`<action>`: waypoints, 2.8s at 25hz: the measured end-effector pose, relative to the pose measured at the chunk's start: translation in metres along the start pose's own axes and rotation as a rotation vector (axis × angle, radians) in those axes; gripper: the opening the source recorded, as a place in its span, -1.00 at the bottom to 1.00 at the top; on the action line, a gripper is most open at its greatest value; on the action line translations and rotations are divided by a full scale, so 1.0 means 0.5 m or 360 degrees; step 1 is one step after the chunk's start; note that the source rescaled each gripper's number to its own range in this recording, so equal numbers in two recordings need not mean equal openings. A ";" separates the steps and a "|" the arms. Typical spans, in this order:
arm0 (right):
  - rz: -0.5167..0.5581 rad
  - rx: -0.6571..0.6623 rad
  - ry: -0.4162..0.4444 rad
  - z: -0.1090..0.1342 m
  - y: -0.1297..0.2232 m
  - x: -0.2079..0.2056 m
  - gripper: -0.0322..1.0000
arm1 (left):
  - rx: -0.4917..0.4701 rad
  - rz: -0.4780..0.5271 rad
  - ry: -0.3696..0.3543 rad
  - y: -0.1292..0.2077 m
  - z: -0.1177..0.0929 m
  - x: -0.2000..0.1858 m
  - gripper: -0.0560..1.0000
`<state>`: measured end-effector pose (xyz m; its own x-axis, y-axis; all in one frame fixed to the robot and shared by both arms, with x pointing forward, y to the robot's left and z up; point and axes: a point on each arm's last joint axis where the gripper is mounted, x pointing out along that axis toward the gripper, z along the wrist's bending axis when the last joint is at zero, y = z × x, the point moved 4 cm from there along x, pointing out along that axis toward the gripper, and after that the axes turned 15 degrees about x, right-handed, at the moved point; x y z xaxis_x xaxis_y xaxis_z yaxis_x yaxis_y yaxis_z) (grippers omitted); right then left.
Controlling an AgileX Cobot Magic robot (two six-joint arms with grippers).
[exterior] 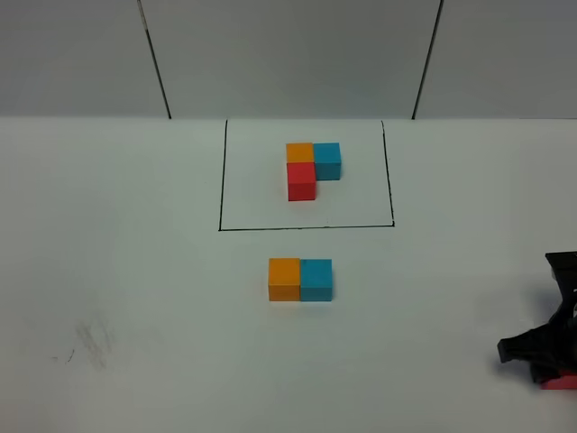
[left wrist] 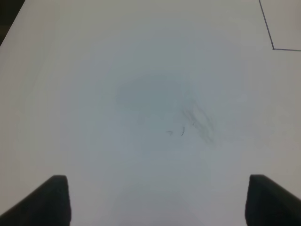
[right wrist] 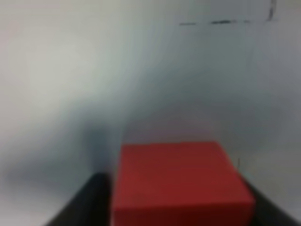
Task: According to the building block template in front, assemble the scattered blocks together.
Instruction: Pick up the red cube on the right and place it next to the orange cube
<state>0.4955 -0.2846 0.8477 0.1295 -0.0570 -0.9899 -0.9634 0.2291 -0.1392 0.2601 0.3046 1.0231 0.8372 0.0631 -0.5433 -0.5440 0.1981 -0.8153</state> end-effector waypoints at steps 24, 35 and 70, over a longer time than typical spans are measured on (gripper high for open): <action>-0.0212 0.0119 -0.0347 0.135 0.109 -0.220 -0.93 | 0.0000 0.0000 0.0000 0.000 0.000 0.000 0.32; -0.0160 0.0296 -0.0180 0.343 0.186 -0.188 -0.93 | 0.0000 0.0000 0.0000 0.000 0.000 0.000 0.32; -0.0053 -0.0017 -0.0190 0.624 0.092 -0.060 -0.93 | -0.0002 0.0000 0.0000 0.000 0.000 0.000 0.32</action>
<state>0.5208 0.0310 0.8631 0.1883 0.0521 -0.9807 -0.9603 0.2188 -0.1727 0.2601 0.3046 1.0231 0.8372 0.0631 -0.5433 -0.5441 0.1971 -0.8155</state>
